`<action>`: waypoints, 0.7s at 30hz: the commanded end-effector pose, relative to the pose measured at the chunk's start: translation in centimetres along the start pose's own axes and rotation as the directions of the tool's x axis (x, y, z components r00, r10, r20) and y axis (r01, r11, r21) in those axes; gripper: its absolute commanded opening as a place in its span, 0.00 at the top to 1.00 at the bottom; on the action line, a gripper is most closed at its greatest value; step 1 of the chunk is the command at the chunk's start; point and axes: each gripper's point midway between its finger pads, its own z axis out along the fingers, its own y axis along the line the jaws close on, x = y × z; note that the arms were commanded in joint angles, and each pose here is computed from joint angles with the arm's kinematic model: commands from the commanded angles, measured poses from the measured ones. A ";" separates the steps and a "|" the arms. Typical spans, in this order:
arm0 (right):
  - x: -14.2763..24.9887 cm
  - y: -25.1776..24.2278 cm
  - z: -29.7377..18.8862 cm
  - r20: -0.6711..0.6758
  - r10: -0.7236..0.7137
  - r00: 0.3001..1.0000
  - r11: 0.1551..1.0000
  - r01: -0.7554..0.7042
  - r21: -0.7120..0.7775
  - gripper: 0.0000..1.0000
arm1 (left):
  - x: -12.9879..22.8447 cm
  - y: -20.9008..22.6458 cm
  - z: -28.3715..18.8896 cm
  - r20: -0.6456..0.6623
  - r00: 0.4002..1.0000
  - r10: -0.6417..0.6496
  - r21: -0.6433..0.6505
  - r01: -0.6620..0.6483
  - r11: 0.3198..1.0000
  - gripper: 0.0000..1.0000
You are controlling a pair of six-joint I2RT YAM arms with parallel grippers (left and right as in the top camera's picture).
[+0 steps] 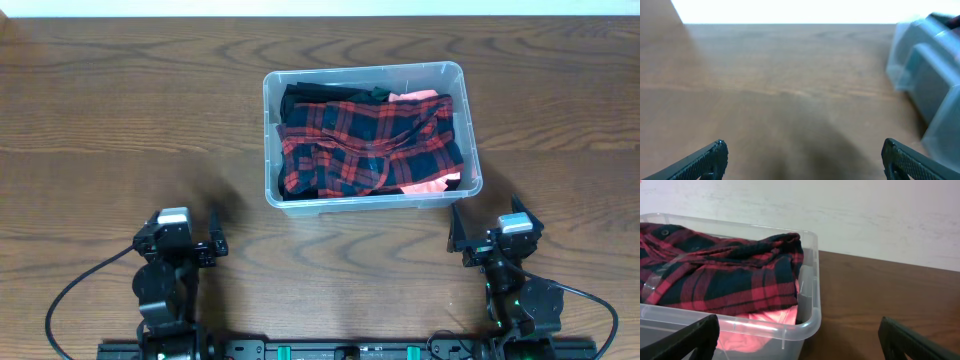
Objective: Pack container
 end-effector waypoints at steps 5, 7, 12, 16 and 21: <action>0.1 -0.4 0.0 -0.002 -0.011 1.000 1.000 0.011 0.017 0.01 | -1.8 -1.9 -0.9 0.127 0.992 0.010 0.073 -0.019 0.997 0.02; 0.1 -0.3 0.0 -0.002 -0.011 1.000 1.000 0.011 0.016 0.01 | -1.7 -1.9 -0.9 0.121 0.992 0.016 0.064 -0.024 0.998 0.02; 0.1 -0.4 0.0 -0.002 -0.011 1.000 1.000 0.011 0.017 0.01 | -1.7 -2.3 -0.9 0.123 0.992 0.019 0.082 -0.029 0.996 0.02; 0.1 -0.3 0.0 -0.002 -0.011 1.000 1.000 0.011 0.016 0.01 | -1.7 -2.3 -0.9 0.123 0.992 0.019 0.082 -0.030 0.996 0.02; 0.1 -0.3 0.0 -0.002 -0.011 1.000 1.000 0.011 0.016 0.01 | -1.6 -2.3 -0.9 0.120 0.993 0.019 0.082 -0.029 0.996 0.02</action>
